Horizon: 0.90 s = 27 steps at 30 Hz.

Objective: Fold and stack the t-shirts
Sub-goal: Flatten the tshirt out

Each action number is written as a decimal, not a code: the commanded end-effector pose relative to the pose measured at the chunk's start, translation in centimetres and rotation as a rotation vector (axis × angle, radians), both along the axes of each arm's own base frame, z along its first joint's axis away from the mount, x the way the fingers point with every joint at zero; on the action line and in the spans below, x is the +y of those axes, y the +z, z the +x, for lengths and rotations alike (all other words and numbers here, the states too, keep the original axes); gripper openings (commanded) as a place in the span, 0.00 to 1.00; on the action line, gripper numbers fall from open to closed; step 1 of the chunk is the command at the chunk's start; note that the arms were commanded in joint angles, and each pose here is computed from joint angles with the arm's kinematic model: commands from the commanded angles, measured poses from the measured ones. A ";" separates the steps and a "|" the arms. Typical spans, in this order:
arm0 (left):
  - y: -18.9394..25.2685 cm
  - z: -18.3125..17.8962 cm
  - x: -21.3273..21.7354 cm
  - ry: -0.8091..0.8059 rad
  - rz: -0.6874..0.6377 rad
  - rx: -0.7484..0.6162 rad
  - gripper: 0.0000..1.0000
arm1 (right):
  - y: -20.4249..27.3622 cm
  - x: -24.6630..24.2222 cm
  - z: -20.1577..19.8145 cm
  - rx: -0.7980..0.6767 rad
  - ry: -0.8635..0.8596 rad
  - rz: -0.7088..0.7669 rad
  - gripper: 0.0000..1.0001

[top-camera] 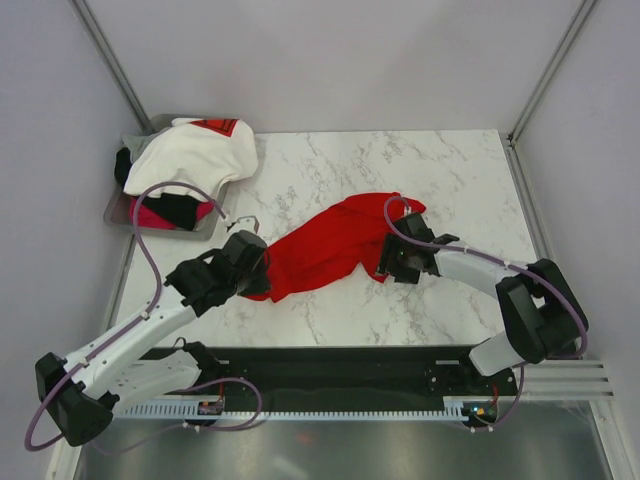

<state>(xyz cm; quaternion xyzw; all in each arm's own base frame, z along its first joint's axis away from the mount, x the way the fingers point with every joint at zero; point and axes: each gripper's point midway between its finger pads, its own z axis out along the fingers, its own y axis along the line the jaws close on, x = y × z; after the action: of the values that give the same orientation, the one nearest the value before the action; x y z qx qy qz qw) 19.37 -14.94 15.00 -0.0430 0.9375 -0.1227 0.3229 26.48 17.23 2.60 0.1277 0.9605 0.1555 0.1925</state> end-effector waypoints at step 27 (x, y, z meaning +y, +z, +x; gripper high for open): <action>26.5 -0.6 3.0 -0.058 -0.203 -0.520 0.02 | 37.9 -1.1 -0.9 -0.783 -0.008 0.218 0.00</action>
<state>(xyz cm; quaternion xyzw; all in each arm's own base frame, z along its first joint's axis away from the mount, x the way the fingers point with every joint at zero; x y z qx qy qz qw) 19.25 -13.30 37.90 -0.0522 0.8233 -0.2510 0.5064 29.36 18.46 31.41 0.1110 0.8472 0.2491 0.4559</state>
